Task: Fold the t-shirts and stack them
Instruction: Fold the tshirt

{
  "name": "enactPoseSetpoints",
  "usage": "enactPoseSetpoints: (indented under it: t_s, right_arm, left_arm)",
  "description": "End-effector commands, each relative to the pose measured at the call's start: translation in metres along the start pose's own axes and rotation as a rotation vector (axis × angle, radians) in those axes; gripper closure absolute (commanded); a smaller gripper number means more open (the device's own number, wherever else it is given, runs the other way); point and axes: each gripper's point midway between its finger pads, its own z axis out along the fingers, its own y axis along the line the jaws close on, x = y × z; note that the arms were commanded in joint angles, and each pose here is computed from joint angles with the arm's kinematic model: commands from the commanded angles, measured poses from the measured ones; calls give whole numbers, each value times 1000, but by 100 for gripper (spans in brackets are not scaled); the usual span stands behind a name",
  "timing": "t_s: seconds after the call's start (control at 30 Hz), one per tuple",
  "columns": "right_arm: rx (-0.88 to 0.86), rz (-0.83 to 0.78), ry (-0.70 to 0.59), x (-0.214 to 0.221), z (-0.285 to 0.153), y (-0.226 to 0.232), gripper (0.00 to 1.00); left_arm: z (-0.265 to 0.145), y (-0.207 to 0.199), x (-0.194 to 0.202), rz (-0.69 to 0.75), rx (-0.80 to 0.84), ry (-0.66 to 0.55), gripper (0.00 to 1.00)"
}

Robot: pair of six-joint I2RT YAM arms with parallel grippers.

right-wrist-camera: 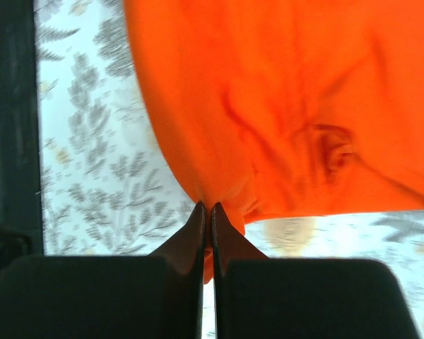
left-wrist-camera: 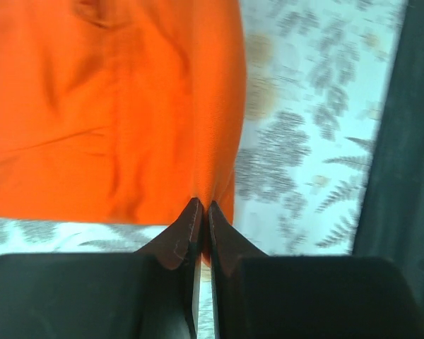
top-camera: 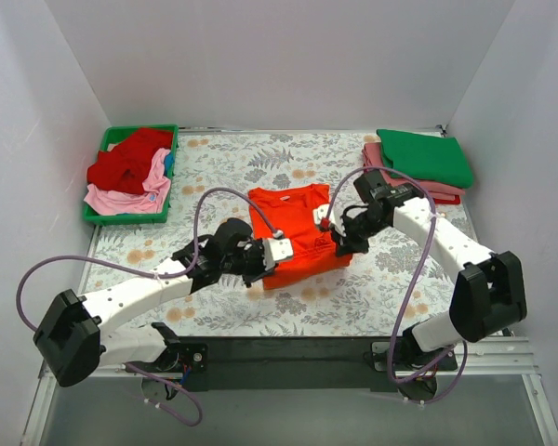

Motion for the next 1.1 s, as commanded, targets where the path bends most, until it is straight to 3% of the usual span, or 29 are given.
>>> enactPoseSetpoints:
  t_s: [0.0, 0.43, 0.8, 1.07]
  right_arm:
    - [68, 26, -5, -18, -15, -32, 99]
    - [290, 101, -58, -59, -34, -170, 99]
    - [388, 122, -149, -83, -30, -235, 99]
    - [488, 154, -187, -82, -13, -291, 99]
  left_arm:
    - [-12, 52, -32, 76, -140, -81, 100]
    - [-19, 170, -45, 73, -366, -153, 100]
    - [-38, 242, -54, 48, -622, -249, 100]
    - [-15, 284, -19, -45, -659, -200, 100]
